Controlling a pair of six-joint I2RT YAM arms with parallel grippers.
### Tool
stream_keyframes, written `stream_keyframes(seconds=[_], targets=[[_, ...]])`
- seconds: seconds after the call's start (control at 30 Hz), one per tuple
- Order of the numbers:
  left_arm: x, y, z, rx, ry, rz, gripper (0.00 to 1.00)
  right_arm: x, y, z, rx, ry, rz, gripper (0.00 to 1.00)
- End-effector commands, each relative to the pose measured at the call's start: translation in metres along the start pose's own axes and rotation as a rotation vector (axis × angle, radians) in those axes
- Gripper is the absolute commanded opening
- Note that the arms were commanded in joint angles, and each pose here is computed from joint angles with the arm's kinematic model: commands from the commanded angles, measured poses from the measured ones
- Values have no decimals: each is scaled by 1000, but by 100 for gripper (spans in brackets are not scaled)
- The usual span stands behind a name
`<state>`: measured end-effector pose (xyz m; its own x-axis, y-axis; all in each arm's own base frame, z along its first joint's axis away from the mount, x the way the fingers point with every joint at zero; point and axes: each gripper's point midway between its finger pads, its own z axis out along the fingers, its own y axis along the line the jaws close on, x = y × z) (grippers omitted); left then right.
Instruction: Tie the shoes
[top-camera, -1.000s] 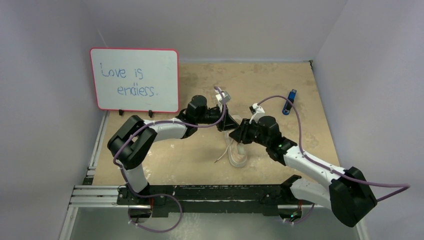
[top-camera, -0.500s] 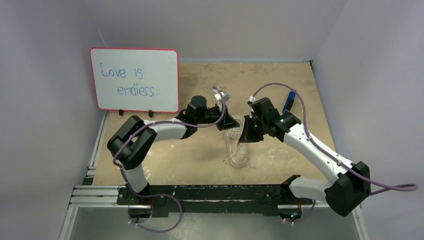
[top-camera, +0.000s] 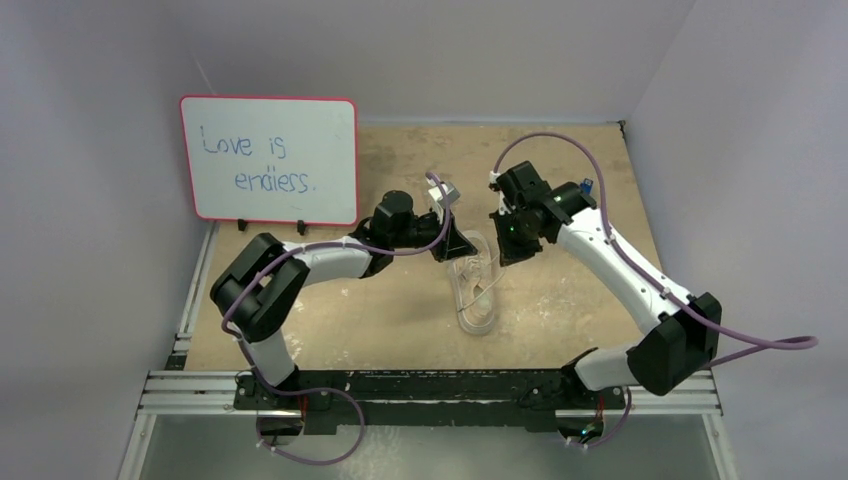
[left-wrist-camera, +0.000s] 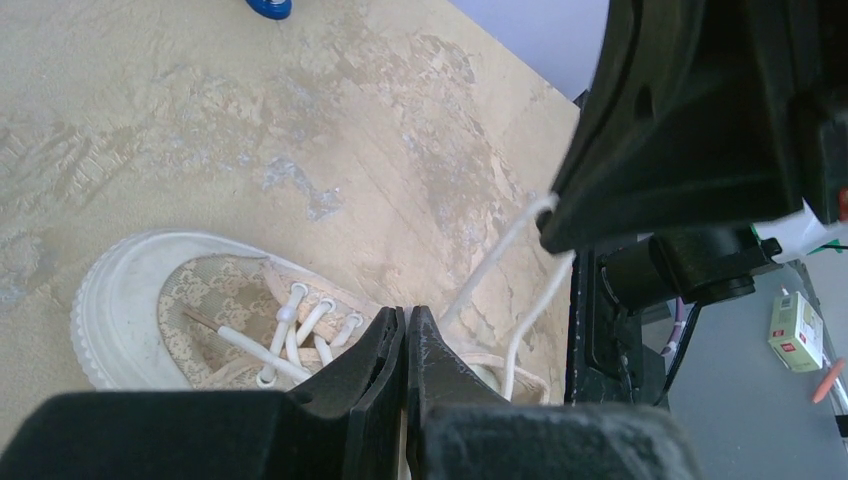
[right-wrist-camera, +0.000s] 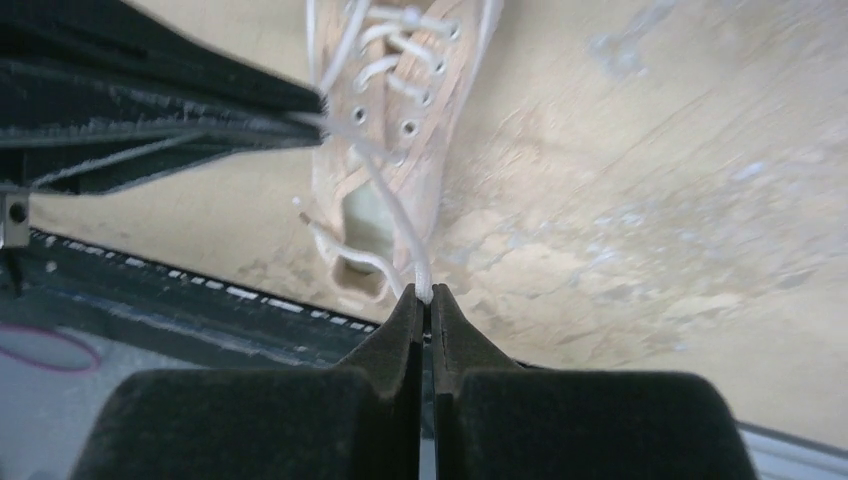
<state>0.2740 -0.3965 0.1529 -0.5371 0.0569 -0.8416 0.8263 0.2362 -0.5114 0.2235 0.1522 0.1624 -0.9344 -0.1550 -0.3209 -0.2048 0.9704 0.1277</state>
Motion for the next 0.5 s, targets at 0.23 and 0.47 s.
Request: stream_keyframes(seconds=[0.23,0.47], targets=[[-17,-18,-17,16,-59,61,0,-100,-50,0,279,-366,-175,8],[-4,-13,-24,-17,-51,40,0,-160,-36,20,257,-616,-201,30]])
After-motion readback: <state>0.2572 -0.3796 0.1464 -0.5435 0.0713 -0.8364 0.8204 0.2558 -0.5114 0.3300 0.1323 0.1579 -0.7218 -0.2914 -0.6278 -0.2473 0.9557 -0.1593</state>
